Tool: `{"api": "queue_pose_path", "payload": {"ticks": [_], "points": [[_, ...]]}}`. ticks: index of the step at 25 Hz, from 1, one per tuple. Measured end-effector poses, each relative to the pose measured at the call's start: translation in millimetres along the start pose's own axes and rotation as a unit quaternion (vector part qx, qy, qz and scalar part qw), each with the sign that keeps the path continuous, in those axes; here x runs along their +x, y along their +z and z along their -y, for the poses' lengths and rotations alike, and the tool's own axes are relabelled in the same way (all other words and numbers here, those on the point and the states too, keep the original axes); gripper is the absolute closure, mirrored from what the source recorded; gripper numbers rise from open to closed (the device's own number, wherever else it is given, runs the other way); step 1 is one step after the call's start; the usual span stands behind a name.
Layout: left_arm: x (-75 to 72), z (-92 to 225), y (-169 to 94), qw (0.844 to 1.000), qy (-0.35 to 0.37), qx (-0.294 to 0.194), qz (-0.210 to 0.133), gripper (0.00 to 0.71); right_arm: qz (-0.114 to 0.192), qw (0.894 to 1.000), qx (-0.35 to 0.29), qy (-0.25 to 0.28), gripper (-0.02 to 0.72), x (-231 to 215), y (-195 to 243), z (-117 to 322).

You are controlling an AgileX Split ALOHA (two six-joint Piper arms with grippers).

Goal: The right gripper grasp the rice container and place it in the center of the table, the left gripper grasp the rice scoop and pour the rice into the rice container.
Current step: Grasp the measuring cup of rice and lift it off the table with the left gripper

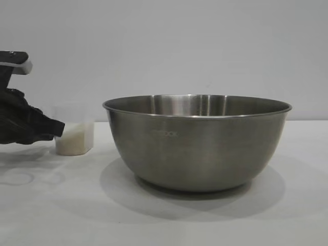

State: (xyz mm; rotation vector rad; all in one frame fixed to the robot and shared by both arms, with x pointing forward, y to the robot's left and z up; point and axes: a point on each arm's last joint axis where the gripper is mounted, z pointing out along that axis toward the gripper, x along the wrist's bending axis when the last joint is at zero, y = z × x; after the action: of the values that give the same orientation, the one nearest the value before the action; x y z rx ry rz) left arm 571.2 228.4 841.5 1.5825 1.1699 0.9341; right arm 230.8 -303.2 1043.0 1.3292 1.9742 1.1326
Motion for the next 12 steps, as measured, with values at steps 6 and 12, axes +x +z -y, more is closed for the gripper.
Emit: {"api": "queue_pose_path", "payload": {"ticks": [6,12], "points": [[0.1,-1.3,0.0,1.000,0.000,-0.007,0.000,0.660,0.001,1.000,0.011,0.000,0.438,0.1,2.6,-1.8],[-2.1,-1.5,0.0,1.000,0.004,-0.008,0.011,0.710,0.001,1.000,0.011,0.000,0.438,0.1,2.6,-1.8]]}}
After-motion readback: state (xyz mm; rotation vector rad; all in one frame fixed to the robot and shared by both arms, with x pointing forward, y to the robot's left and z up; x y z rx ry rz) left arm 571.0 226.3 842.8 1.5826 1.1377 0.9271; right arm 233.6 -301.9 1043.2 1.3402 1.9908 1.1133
